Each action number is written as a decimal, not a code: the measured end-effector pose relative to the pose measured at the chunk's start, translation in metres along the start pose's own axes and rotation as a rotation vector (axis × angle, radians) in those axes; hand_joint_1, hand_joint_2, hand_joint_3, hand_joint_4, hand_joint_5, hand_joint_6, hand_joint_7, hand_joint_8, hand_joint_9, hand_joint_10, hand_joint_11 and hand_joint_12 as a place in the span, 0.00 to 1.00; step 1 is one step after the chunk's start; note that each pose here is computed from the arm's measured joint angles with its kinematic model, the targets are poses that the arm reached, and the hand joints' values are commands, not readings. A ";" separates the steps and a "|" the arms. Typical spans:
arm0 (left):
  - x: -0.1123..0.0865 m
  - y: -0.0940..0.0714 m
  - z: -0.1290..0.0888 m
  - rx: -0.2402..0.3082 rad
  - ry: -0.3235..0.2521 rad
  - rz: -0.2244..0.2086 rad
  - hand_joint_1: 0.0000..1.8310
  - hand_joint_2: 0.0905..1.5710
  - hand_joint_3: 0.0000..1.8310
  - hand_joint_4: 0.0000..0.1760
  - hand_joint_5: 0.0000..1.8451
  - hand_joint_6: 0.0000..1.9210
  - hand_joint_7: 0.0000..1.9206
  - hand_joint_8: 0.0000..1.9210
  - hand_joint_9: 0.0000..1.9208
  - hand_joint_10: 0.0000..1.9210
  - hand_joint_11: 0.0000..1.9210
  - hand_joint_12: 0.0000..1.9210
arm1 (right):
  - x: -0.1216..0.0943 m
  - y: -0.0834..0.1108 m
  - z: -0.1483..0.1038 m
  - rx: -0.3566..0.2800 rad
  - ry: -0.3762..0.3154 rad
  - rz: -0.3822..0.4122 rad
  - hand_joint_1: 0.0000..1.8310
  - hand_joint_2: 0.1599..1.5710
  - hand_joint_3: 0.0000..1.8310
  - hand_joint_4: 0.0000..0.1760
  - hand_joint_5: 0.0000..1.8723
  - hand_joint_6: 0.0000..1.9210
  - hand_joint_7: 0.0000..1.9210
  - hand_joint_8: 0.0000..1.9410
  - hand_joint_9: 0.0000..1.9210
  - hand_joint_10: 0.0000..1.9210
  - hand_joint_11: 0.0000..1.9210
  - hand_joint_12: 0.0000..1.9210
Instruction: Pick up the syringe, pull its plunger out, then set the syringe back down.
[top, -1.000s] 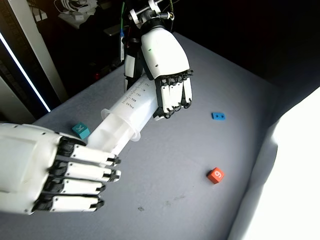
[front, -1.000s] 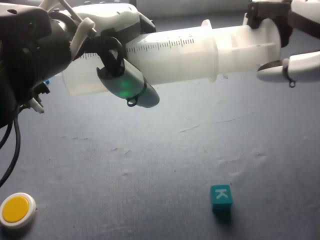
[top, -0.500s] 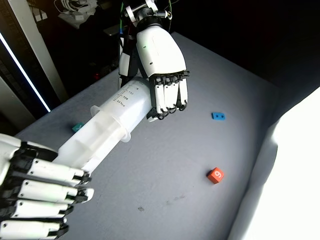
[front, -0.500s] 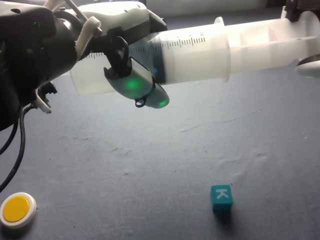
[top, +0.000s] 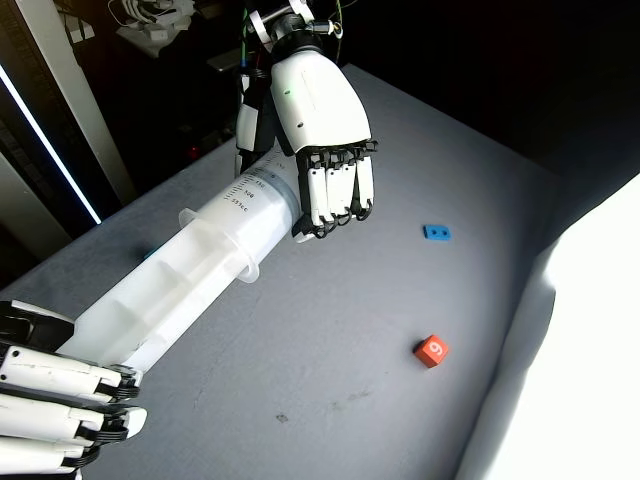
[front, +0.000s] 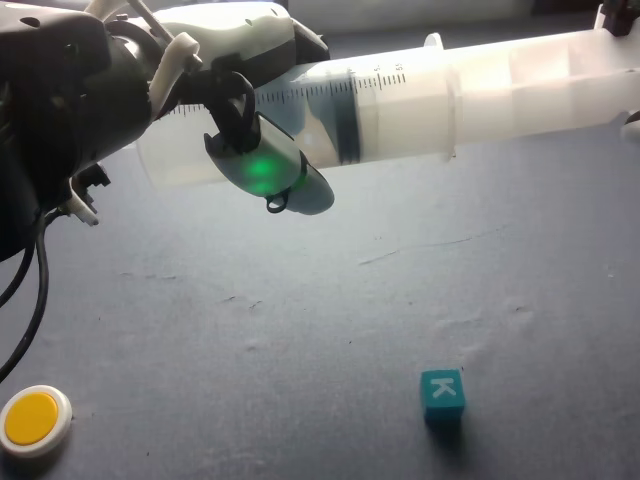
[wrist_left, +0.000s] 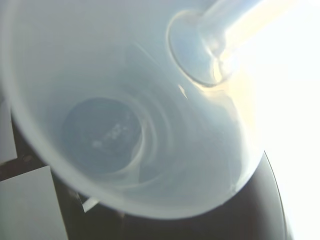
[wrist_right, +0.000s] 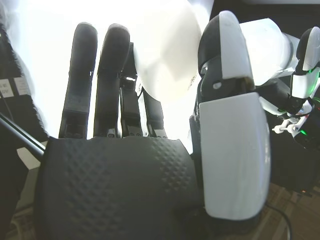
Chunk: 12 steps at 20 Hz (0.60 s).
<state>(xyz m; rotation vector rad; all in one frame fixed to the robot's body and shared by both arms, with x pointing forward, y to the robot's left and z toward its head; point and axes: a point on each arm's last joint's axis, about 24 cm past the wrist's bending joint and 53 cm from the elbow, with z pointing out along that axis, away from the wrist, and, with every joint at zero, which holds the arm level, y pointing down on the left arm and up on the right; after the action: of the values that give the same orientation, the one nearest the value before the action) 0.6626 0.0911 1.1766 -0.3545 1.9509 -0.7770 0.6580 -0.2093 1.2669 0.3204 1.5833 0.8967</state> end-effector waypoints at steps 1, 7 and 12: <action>0.000 0.000 0.000 0.000 -0.002 0.002 0.62 0.78 0.00 0.00 0.37 0.72 0.41 0.71 0.33 0.54 0.18 0.76 | -0.001 0.000 0.000 0.001 -0.001 -0.001 0.72 0.78 0.00 0.00 0.37 0.73 0.34 0.74 0.33 0.82 0.20 0.79; -0.003 0.003 0.000 -0.010 -0.011 0.005 0.63 0.77 0.00 0.00 0.38 0.70 0.43 0.69 0.34 0.56 0.19 0.81 | 0.000 -0.001 -0.001 0.003 0.000 0.000 0.72 0.79 0.00 0.00 0.38 0.73 0.33 0.75 0.33 0.82 0.20 0.79; -0.003 0.003 0.000 -0.012 -0.013 0.009 0.62 0.78 0.00 0.00 0.37 0.71 0.41 0.72 0.32 0.58 0.18 0.79 | -0.001 -0.001 -0.001 0.002 -0.001 0.003 0.72 0.79 0.00 0.00 0.37 0.75 0.32 0.78 0.32 0.83 0.20 0.80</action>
<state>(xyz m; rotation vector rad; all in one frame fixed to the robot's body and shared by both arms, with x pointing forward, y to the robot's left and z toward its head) 0.6643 0.0953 1.1769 -0.3568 1.9448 -0.7555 0.6578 -0.2103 1.2670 0.3255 1.5830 0.8970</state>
